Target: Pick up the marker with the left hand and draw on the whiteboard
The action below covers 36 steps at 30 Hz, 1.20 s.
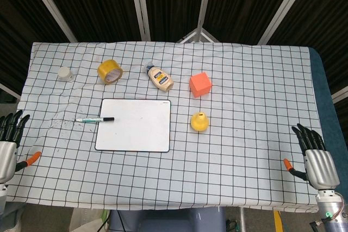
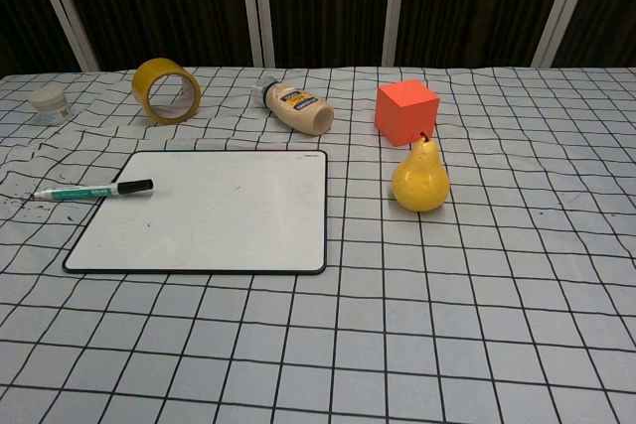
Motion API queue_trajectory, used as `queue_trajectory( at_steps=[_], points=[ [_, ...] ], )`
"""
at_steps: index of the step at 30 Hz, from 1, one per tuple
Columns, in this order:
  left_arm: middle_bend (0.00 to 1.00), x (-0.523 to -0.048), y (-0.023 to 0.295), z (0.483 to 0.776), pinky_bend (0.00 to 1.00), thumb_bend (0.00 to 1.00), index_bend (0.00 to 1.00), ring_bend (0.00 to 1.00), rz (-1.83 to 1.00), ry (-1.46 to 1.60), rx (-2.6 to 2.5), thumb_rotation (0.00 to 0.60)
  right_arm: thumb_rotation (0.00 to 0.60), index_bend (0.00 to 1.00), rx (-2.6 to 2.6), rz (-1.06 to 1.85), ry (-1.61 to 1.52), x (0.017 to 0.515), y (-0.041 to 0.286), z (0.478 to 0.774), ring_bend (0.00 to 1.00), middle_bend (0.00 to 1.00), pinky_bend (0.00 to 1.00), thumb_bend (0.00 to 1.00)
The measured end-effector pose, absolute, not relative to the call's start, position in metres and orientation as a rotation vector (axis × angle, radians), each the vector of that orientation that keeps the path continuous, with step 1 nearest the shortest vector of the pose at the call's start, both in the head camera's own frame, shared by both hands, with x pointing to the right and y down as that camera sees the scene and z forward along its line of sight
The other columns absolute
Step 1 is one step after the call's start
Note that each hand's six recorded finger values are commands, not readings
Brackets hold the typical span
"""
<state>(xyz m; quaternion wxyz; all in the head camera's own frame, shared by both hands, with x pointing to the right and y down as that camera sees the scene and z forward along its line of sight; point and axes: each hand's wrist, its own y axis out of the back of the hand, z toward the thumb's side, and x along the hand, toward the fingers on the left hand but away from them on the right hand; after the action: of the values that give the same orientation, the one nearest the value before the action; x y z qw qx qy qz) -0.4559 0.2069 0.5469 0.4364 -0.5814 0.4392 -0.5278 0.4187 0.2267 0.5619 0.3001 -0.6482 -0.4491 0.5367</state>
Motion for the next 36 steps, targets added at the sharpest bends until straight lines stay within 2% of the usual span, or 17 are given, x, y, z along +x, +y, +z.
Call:
queue_trajectory(
  at_steps=[18, 26, 32, 36],
  points=[
    [0.00, -0.458, 0.207, 0.553, 0.00, 0.15, 0.02, 0.00, -1.347, 1.077, -1.442, 0.600, 0.600, 0.00, -1.720, 1.422, -1.196, 0.418, 0.227, 0.562, 0.00, 0.00, 0.00, 0.32],
    [0.00, -0.460, 0.194, 0.566, 0.00, 0.16, 0.17, 0.00, -1.416, 1.061, -1.456, 0.600, 0.600, 0.00, -1.736, 1.419, -1.202, 0.417, 0.228, 0.562, 0.00, 0.00, 0.00, 0.32],
    [0.00, -0.452, 0.171, 0.584, 0.00, 0.25, 0.36, 0.00, -1.490, 1.023, -1.469, 0.600, 0.600, 0.00, -1.749, 1.422, -1.216, 0.418, 0.228, 0.562, 0.00, 0.00, 0.00, 0.32],
    [0.00, -0.443, 0.153, 0.604, 0.00, 0.32, 0.40, 0.00, -1.565, 1.000, -1.491, 0.600, 0.600, 0.00, -1.758, 1.423, -1.221, 0.418, 0.228, 0.563, 0.00, 0.00, 0.00, 0.32]
  ],
)
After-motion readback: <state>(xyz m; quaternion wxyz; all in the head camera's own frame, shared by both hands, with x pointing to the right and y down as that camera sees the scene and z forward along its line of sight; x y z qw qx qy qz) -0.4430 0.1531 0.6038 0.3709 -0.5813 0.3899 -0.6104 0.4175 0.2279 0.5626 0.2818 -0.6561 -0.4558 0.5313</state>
